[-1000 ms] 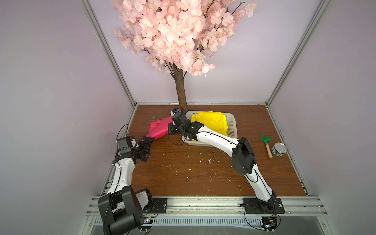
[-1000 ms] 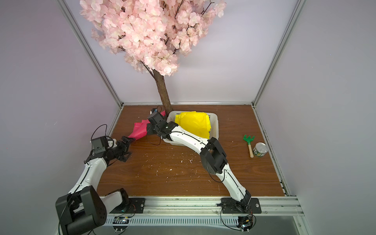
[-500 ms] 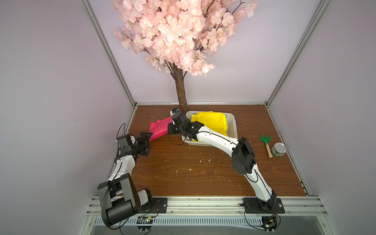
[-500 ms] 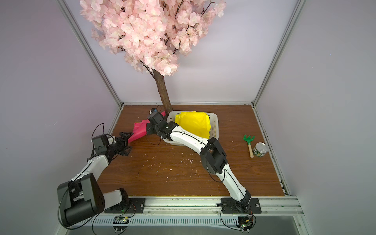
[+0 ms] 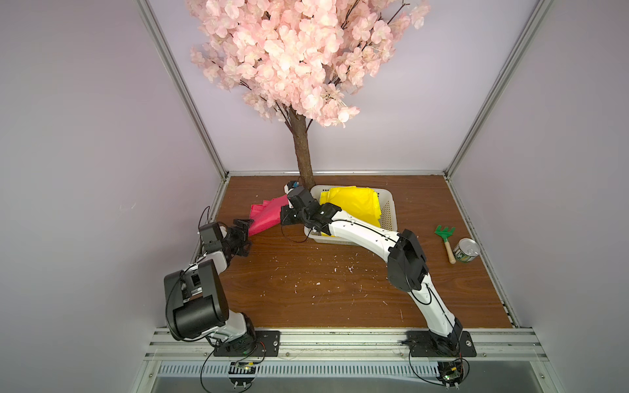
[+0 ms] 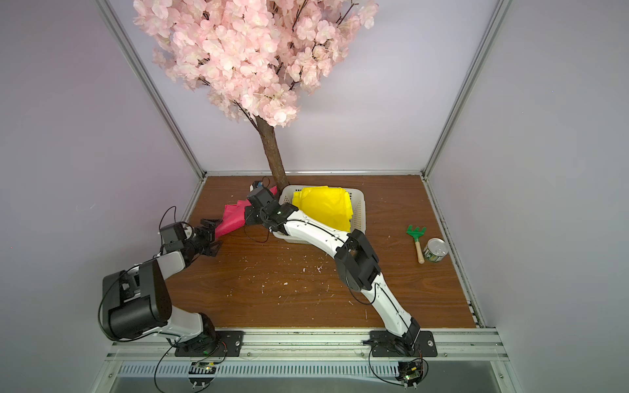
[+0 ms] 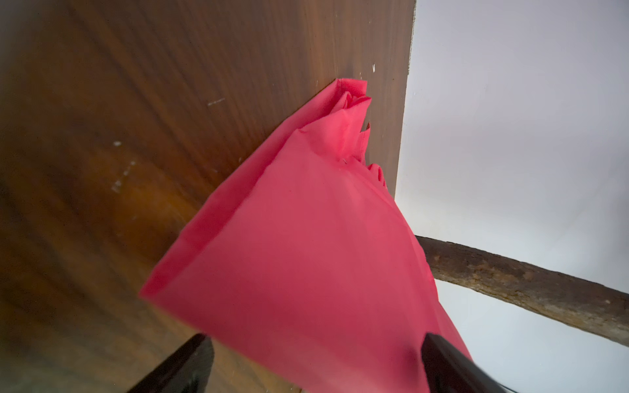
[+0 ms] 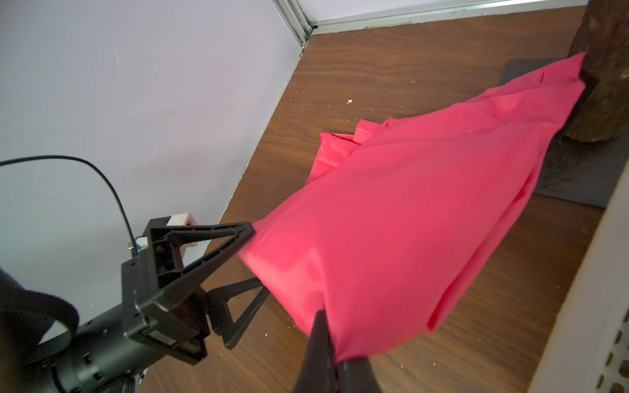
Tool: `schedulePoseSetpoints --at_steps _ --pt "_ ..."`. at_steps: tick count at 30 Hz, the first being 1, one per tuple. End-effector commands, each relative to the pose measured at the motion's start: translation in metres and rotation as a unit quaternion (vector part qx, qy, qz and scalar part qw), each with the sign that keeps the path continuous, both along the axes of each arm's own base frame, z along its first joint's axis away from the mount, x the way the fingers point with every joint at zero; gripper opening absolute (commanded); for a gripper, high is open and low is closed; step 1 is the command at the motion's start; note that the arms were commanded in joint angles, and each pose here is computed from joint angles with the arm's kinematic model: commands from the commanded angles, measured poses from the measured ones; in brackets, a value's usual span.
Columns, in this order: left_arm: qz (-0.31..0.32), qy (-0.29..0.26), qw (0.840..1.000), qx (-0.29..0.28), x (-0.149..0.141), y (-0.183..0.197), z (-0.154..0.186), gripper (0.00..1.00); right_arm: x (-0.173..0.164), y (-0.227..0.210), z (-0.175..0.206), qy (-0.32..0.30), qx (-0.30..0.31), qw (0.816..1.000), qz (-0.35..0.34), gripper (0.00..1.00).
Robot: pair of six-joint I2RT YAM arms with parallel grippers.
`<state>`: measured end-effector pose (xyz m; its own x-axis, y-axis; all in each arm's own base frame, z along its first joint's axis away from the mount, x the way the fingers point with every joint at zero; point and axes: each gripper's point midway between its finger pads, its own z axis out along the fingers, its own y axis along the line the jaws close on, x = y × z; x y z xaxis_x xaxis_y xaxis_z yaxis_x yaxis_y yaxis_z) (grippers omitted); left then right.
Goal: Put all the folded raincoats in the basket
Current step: Pick up the raincoat from the center of the board.
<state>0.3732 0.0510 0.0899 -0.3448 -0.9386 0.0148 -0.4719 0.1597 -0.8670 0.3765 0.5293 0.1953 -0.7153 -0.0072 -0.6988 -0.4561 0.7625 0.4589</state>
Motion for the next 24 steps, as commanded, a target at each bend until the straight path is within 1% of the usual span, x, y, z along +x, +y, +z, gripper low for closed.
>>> schedulePoseSetpoints --at_steps 1,2,5,12,15,18,19,24 --pt "0.016 -0.046 0.999 0.016 0.02 0.017 0.022 0.94 0.005 0.003 0.026 -0.018 0.034 0.999 -0.001 0.0" --pt "0.017 -0.048 0.999 0.016 0.022 0.018 0.023 0.92 0.005 0.003 0.026 -0.017 0.035 0.999 0.0 0.0" --pt "0.016 -0.058 0.998 0.012 0.027 0.018 0.025 0.82 0.003 0.004 0.025 -0.015 0.034 0.999 0.001 0.0" --pt "0.014 -0.07 0.997 0.008 0.03 0.018 0.026 0.46 0.002 0.004 0.023 -0.013 0.032 0.999 0.005 0.0" --pt "0.014 -0.076 0.997 0.005 0.029 0.017 0.028 0.24 0.002 0.006 0.027 -0.017 0.034 0.999 0.009 0.0" --pt "0.011 -0.089 0.996 0.005 0.03 0.015 0.037 0.04 0.002 0.009 0.035 -0.023 0.036 0.999 0.017 0.0" --pt "0.011 -0.094 0.995 0.008 0.031 0.016 0.042 0.0 0.002 0.011 0.037 -0.026 0.037 0.999 0.022 0.0" --pt "0.007 -0.124 0.991 0.04 0.035 0.02 0.079 0.0 0.005 0.019 0.068 -0.058 0.047 0.996 0.044 0.0"
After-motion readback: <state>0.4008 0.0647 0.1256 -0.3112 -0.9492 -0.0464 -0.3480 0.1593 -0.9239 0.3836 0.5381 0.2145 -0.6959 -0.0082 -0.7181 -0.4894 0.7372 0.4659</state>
